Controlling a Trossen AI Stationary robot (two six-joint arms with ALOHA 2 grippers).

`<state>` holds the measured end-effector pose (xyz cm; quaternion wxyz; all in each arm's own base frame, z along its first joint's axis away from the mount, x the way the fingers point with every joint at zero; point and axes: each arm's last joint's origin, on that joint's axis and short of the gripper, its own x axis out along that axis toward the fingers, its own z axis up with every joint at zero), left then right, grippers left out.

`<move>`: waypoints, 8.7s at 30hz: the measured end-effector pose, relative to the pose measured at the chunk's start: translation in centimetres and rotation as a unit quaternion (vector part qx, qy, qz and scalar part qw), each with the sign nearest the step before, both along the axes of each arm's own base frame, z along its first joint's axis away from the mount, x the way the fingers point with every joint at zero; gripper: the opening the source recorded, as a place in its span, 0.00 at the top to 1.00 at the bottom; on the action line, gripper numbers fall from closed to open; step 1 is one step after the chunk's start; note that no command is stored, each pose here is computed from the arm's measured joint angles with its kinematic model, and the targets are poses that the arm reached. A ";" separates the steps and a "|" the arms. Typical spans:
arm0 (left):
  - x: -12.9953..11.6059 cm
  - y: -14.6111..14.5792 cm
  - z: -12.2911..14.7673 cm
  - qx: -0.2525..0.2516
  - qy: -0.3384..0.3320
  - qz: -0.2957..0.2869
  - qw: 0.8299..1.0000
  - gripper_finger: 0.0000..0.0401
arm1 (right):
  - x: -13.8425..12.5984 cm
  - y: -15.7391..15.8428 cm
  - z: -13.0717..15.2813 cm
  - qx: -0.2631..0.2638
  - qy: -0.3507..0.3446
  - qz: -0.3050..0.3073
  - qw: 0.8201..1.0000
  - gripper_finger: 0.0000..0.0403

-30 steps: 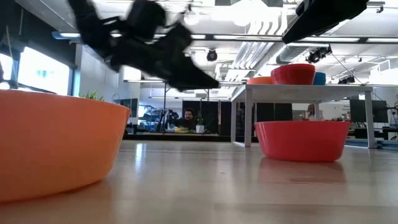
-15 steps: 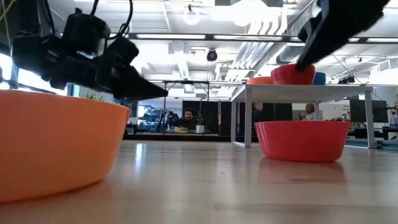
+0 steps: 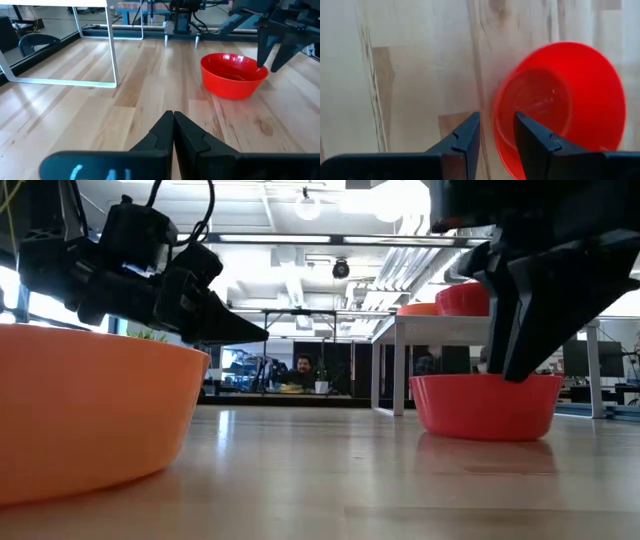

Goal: Pick & Place Mini bowls
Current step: Stack the red bowl on top of the red bowl on the shelf, then stack the orange bowl on top of the orange bowl on the shelf

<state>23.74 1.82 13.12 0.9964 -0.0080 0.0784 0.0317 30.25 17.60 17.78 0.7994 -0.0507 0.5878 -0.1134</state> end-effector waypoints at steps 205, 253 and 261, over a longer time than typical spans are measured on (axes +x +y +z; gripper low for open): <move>15.4 5.2 1.8 -0.161 0.263 0.057 0.949 0.98 | -9.3 -14.1 6.1 -0.036 -0.552 0.226 0.802 1.00; 10.5 4.5 3.5 -0.059 0.149 0.019 0.987 0.93 | -8.7 -14.5 7.6 -0.087 -0.501 0.144 0.849 1.00; 10.3 4.4 3.5 -0.044 0.162 0.009 0.986 0.78 | -8.7 -14.5 7.5 -0.086 -0.498 0.142 0.851 1.00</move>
